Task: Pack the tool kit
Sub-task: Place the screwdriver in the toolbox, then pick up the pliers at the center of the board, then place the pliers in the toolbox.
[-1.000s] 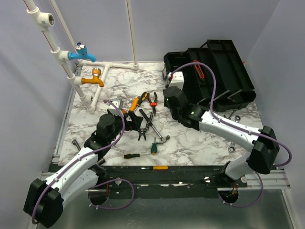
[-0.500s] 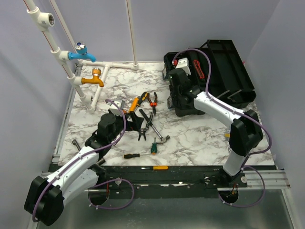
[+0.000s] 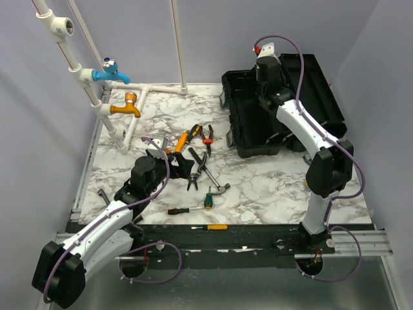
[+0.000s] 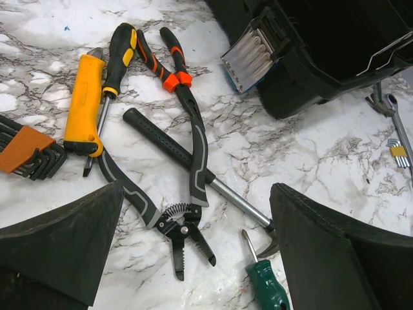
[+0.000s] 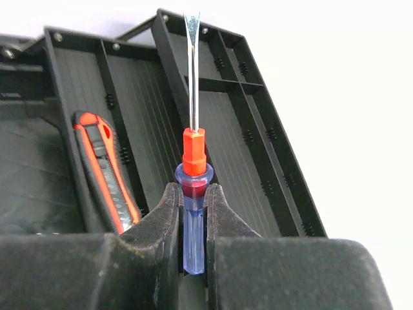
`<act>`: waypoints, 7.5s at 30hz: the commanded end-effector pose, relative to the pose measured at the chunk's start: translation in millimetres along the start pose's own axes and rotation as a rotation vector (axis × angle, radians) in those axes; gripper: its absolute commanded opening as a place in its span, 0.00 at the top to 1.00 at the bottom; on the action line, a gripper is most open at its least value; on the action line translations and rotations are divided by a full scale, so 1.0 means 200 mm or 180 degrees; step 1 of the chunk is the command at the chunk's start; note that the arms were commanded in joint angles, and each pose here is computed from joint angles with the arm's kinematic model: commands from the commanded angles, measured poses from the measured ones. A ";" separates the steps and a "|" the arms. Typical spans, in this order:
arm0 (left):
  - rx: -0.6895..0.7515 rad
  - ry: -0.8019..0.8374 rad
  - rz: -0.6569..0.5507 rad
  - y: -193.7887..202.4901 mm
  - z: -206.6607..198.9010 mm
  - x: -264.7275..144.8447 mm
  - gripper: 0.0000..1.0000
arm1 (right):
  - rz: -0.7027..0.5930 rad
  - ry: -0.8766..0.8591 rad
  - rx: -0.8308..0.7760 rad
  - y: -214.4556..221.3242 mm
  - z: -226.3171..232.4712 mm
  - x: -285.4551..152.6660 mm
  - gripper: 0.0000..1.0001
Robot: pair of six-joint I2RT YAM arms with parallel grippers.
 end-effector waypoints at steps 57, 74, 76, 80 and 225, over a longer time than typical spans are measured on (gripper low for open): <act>-0.0574 -0.0522 0.0259 0.04 0.05 0.07 0.02 | -0.0804 -0.2788 0.2183 -0.09 0.24 -0.37 0.43; -0.0644 -0.1012 -0.0384 -0.01 0.19 -0.11 0.05 | 0.0413 -0.3581 0.2637 0.25 0.97 -0.96 0.39; -0.0693 -0.0998 -0.0440 -0.01 0.20 -0.15 0.05 | 0.0531 -0.3516 0.2742 0.26 1.01 -0.97 0.39; -0.0676 -0.1091 -0.0446 -0.02 0.21 -0.20 0.05 | 0.0669 -0.3440 0.2644 0.31 1.12 -0.98 0.39; -0.0240 -0.0231 -0.0508 0.04 0.14 -0.17 0.10 | -0.0681 -0.2726 0.0725 -0.22 0.67 -0.57 0.11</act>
Point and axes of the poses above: each gripper's point midway between its finger pads, its own x axis out along the fingers, its own z axis along the line the jaws close on, y = z × x, the point moved 5 cm from there along -x, back along the fingers, and after that the axes turned 14 degrees about -x, right-handed, at the moved point
